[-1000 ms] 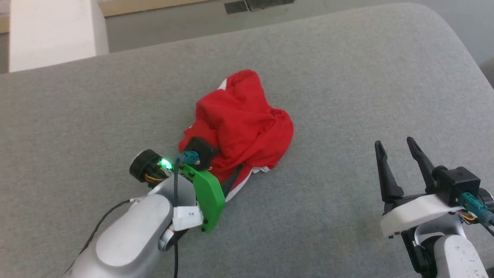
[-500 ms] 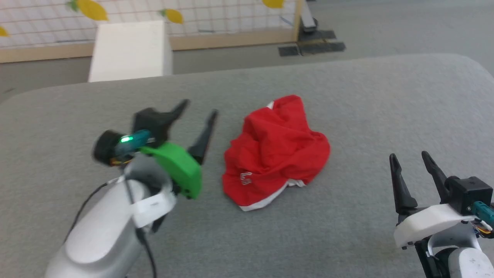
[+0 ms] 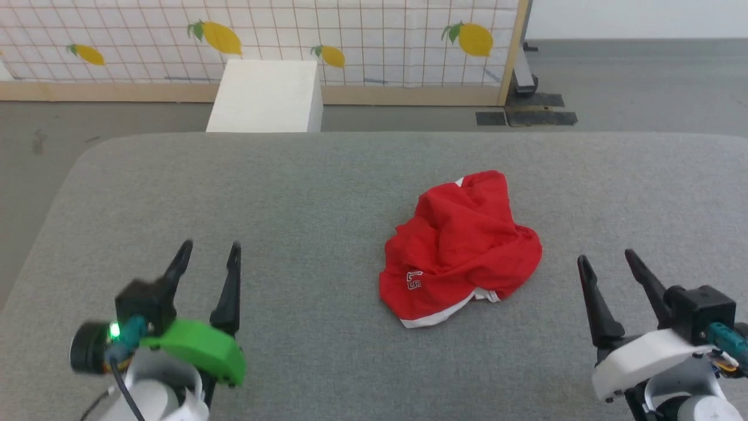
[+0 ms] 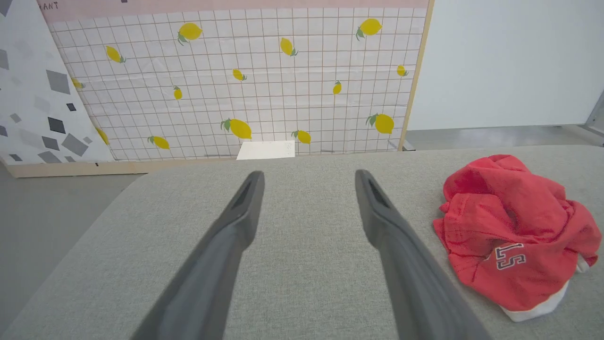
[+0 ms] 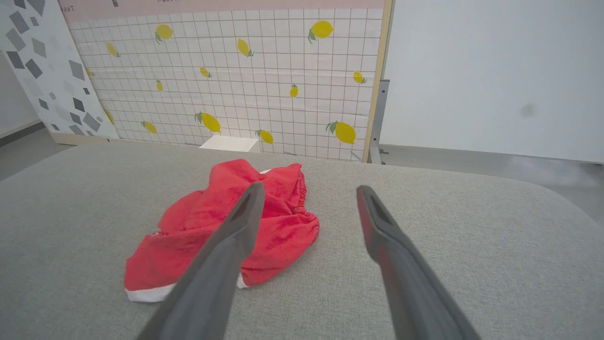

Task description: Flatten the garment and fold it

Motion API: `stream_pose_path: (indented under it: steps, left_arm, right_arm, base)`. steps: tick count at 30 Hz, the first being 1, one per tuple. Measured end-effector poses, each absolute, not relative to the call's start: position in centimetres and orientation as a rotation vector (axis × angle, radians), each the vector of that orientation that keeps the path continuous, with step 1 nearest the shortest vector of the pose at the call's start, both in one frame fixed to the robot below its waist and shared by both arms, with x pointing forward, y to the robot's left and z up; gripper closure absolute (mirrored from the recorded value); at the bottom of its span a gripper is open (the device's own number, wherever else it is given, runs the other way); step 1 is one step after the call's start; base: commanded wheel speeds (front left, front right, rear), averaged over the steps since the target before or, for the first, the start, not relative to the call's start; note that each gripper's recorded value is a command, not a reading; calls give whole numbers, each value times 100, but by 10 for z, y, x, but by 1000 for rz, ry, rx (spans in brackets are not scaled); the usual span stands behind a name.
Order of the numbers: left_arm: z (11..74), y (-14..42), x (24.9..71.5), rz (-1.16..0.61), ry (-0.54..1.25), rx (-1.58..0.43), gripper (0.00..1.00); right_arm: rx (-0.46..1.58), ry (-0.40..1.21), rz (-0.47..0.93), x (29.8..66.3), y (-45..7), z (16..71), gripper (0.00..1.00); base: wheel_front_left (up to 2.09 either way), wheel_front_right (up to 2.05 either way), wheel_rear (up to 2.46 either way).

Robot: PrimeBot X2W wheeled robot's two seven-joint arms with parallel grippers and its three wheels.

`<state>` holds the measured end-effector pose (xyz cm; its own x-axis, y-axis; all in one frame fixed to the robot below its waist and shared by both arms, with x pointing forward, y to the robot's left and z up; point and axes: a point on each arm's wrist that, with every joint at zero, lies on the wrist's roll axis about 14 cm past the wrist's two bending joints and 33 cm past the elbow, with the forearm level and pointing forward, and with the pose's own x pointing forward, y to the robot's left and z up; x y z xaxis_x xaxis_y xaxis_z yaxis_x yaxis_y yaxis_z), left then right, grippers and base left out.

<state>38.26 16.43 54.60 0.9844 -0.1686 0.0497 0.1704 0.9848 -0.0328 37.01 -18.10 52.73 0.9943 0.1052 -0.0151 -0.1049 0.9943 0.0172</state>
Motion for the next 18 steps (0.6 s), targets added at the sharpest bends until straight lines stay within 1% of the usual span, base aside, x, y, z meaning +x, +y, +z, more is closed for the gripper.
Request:
stream_pose_path:
  steps: [7, 18]
  left_arm:
    - [532, 157, 357, -180, -39, -30, 0]
    - [526, 150, 355, -202, -26, -46, 0]
  right_arm:
    - [18, 33, 120, 365, -176, 522, 0]
    - [25, 48, 127, 366, -172, 518, 0]
  base:
    - [0, 0, 0]
    - [0, 0, 0]
